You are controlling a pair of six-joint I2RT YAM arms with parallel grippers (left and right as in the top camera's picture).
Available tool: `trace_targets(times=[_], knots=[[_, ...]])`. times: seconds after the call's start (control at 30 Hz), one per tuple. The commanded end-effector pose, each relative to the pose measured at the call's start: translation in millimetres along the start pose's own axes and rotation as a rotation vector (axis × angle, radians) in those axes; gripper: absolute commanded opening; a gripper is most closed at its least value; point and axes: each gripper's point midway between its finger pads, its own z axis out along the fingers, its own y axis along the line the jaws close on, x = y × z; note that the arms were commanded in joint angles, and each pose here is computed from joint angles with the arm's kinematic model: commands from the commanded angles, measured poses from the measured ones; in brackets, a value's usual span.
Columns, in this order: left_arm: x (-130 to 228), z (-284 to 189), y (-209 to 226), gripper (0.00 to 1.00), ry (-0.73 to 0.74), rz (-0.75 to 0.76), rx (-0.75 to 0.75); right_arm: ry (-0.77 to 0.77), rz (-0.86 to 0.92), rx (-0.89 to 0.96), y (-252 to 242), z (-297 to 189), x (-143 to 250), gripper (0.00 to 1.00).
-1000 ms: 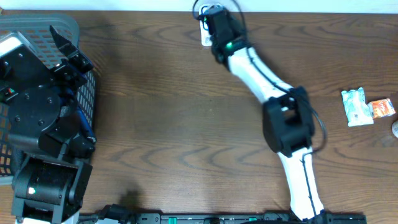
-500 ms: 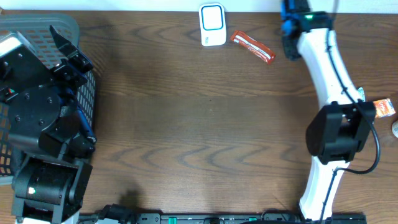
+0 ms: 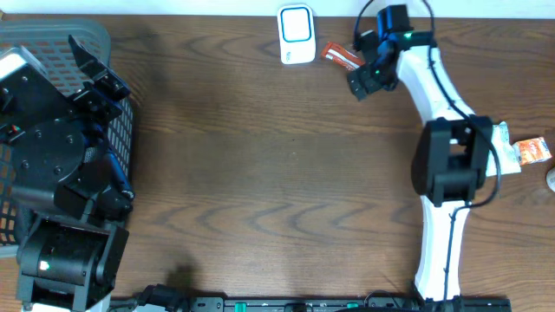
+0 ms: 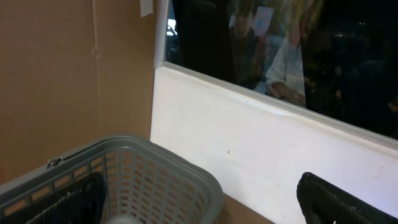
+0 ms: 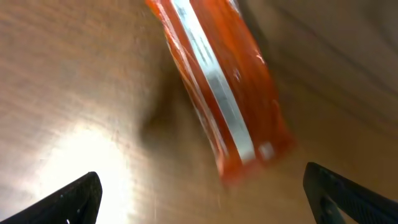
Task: Scan the item barcode
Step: 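Carry the chocolate bar to the right edge and release it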
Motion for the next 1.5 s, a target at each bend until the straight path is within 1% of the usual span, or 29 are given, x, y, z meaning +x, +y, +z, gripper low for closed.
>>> trace_targets(times=[0.0,0.1,0.23,0.43,0.5,0.57,0.7,0.73,0.8,0.83,0.87,1.0,1.07,1.2,1.23,1.27,1.33,1.47], knots=[[3.6,0.7,1.1,0.98,0.008,-0.001,-0.005,-0.036,-0.052,0.007,1.4,8.5,-9.6,0.99],[5.6,2.0,0.4,0.98,0.014,0.004,-0.006,-0.094,-0.035,-0.003,1.2,17.3,-22.1,0.99],[10.0,5.9,-2.3,0.98,0.025,0.014,-0.009,-0.134,0.003,0.008,-3.6,33.8,-29.8,0.99],[20.5,14.9,-8.5,0.97,0.05,0.037,-0.014,-0.114,0.031,-0.029,4.2,67.8,-19.5,0.99],[24.5,18.4,-10.8,0.98,0.059,0.046,-0.016,-0.099,0.041,-0.034,5.5,74.8,-14.7,0.94],[27.8,21.1,-12.6,0.98,0.067,0.053,-0.018,-0.088,0.059,-0.032,3.3,76.3,-11.0,0.8],[30.1,23.0,-13.8,0.98,0.072,0.058,-0.019,-0.088,0.161,-0.019,-10.7,71.3,-8.2,0.37],[30.0,22.9,-13.8,0.98,0.072,0.057,-0.019,-0.093,0.191,-0.015,-15.9,66.7,-8.4,0.28],[29.3,22.5,-13.4,0.98,0.07,0.056,-0.019,-0.095,0.246,-0.01,-25.6,58.2,-7.0,0.13],[28.9,22.2,-13.2,0.98,0.069,0.055,-0.019,-0.097,0.276,-0.006,-31.2,52.1,-6.3,0.03],[27.6,21.7,-13.0,0.98,0.065,0.052,-0.018,-0.099,0.329,0.0,-41.2,39.3,-4.5,0.01],[24.6,19.3,-11.6,0.98,0.058,0.045,-0.016,-0.092,0.436,0.022,-68.3,-4.9,6.6,0.01],[23.0,18.0,-10.7,0.98,0.054,0.042,-0.015,-0.067,0.497,0.083,-91.3,-35.6,22.7,0.01],[21.7,17.0,-10.0,0.98,0.051,0.039,-0.015,0.019,0.579,0.284,-144.2,-93.1,70.7,0.01],[21.8,17.1,-10.1,0.98,0.052,0.039,-0.014,0.07,0.621,0.392,-170.7,-118.2,99.2,0.01],[22.1,17.2,-10.3,0.98,0.053,0.039,-0.015,0.092,0.644,0.435,-183.0,-129.0,113.4,0.01],[22.1,17.2,-10.3,0.98,0.053,0.039,-0.015,0.132,0.694,0.489,-204.7,-141.1,141.1,0.01],[22.1,17.2,-10.3,0.98,0.053,0.039,-0.015,0.163,0.824,0.495,-232.1,-141.6,183.8,0.01]])
